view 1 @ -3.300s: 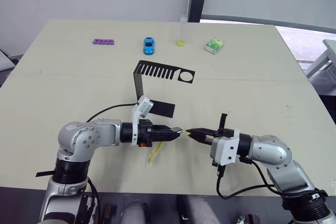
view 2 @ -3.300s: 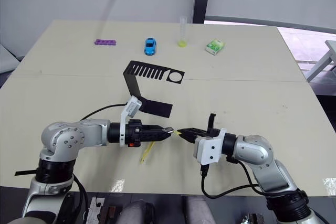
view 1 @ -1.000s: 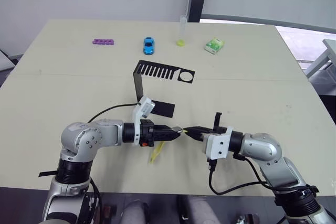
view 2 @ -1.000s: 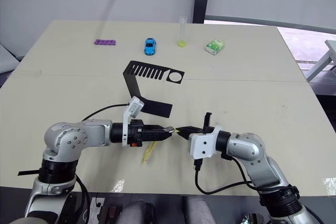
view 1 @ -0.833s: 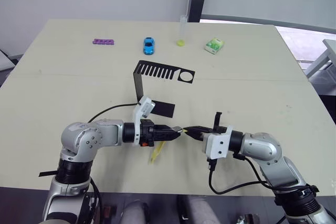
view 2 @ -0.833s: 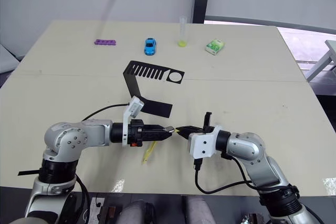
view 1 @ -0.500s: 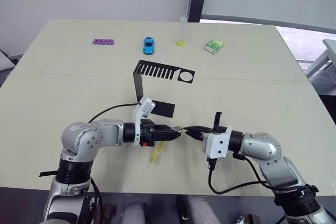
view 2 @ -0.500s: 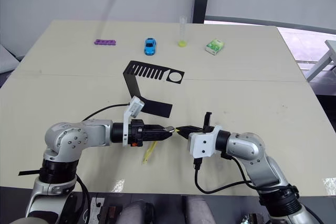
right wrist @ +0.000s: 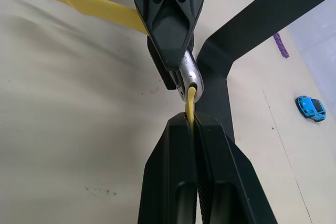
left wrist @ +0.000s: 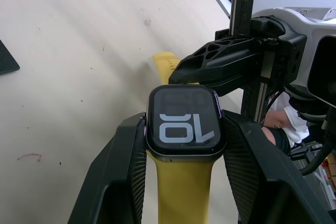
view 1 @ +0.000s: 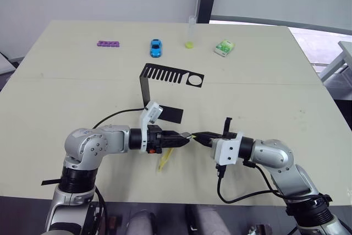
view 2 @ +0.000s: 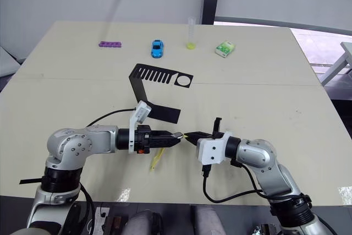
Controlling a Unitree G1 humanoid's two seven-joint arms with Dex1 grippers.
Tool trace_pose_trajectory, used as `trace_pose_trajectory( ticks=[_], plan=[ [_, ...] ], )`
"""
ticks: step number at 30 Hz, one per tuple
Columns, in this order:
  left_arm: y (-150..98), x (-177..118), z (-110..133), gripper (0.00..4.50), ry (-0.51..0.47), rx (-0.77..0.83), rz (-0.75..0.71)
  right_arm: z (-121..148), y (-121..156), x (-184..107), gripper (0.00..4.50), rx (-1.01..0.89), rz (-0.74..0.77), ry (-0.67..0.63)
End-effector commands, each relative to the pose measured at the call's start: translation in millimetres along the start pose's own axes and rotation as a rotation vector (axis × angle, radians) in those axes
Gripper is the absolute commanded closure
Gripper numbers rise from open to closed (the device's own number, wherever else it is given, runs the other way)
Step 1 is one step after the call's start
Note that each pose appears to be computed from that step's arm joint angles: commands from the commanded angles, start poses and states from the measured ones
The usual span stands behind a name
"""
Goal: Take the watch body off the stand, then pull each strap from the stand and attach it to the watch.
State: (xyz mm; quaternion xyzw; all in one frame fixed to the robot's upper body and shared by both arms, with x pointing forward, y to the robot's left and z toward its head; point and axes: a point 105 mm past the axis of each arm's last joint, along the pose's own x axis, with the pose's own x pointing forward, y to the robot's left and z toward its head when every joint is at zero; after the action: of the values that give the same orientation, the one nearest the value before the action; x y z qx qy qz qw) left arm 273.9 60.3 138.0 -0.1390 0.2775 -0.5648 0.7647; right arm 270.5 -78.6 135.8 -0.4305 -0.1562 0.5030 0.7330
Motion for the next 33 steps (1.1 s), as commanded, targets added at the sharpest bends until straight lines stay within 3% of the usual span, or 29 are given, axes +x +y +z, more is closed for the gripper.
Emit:
trace_pose_trajectory(
  ticks=[1,21,30,33],
  plan=[
    [-24.0,15.7,-0.6,2.9,0.033,0.053,-0.111,28.7,-8.5,8.6,4.5,-0.056,-0.041,-0.117],
    [-20.2,13.5,-0.2,2.9,0.029,0.056,-0.095,27.9,-9.0,6.3,4.5,-0.056,-0.029,-0.109],
    [-17.5,8.6,3.5,2.9,0.007,0.067,-0.09,19.1,-9.7,3.0,4.5,0.045,-0.034,-0.084],
    [-17.5,7.3,2.9,2.9,0.005,0.073,-0.092,15.9,-10.4,-0.6,3.55,0.039,-0.042,-0.072]
  ],
)
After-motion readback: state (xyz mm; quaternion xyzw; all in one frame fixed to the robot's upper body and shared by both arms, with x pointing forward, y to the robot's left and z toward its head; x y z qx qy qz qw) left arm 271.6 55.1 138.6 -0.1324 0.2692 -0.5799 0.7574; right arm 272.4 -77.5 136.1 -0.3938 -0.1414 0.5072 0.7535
